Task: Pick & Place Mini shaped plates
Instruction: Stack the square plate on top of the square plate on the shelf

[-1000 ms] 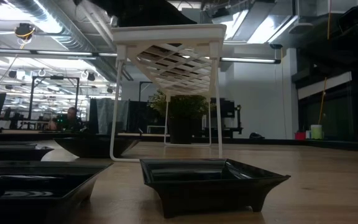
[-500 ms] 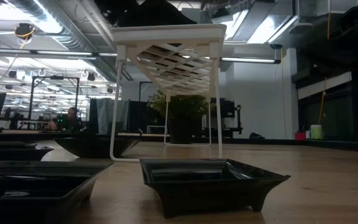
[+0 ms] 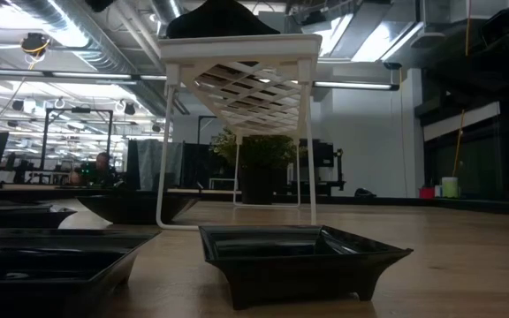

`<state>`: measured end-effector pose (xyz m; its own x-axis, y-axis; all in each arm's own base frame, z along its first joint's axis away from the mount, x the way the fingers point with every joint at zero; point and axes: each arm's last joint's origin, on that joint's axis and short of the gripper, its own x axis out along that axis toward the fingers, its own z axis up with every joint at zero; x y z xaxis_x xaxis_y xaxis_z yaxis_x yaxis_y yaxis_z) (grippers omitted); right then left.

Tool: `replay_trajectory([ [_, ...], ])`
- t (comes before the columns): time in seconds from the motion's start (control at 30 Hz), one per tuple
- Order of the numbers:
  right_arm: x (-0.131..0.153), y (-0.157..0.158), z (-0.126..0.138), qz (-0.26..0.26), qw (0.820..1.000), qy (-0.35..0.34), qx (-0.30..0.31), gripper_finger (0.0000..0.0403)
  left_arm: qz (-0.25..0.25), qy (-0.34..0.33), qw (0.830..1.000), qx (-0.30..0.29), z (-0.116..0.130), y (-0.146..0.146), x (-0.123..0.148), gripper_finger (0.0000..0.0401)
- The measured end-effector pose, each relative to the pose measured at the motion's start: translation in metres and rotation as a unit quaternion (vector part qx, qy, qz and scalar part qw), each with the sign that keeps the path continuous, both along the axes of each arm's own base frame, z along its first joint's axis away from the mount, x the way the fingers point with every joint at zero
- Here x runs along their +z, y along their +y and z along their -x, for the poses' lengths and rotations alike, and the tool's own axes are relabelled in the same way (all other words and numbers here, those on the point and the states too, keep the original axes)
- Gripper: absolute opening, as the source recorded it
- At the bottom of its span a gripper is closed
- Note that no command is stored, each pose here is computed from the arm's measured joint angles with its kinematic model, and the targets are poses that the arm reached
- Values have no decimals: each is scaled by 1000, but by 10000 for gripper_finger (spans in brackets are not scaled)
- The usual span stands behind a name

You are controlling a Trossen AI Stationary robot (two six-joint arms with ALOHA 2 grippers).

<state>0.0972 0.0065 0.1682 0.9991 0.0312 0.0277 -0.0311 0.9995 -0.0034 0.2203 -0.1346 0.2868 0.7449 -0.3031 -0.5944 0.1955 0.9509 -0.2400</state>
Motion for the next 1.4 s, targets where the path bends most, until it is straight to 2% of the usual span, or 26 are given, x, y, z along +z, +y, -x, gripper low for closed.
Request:
replay_trajectory([
  [0.2, 0, 0, 0, 0, 1000, 0, 0, 85, 28, 71, 996, 53, 13, -6, -9, 70],
  [0.33, 0, 0, 0, 0, 1000, 0, 0, 85, 29, 103, 991, 84, 19, -9, -15, 70],
  [0.73, 0, 0, 0, 0, 1000, 0, 0, 85, -17, 180, 978, 102, 16, -21, -44, 70],
  [1.1, 0, 0, 0, 0, 1000, 0, 0, 85, -50, 279, 950, 127, 7, -30, -84, 70],
  [1.4, 0, 0, 0, 0, 1000, 0, 0, 85, -93, 322, 932, 137, 3, -33, -108, 70],
])
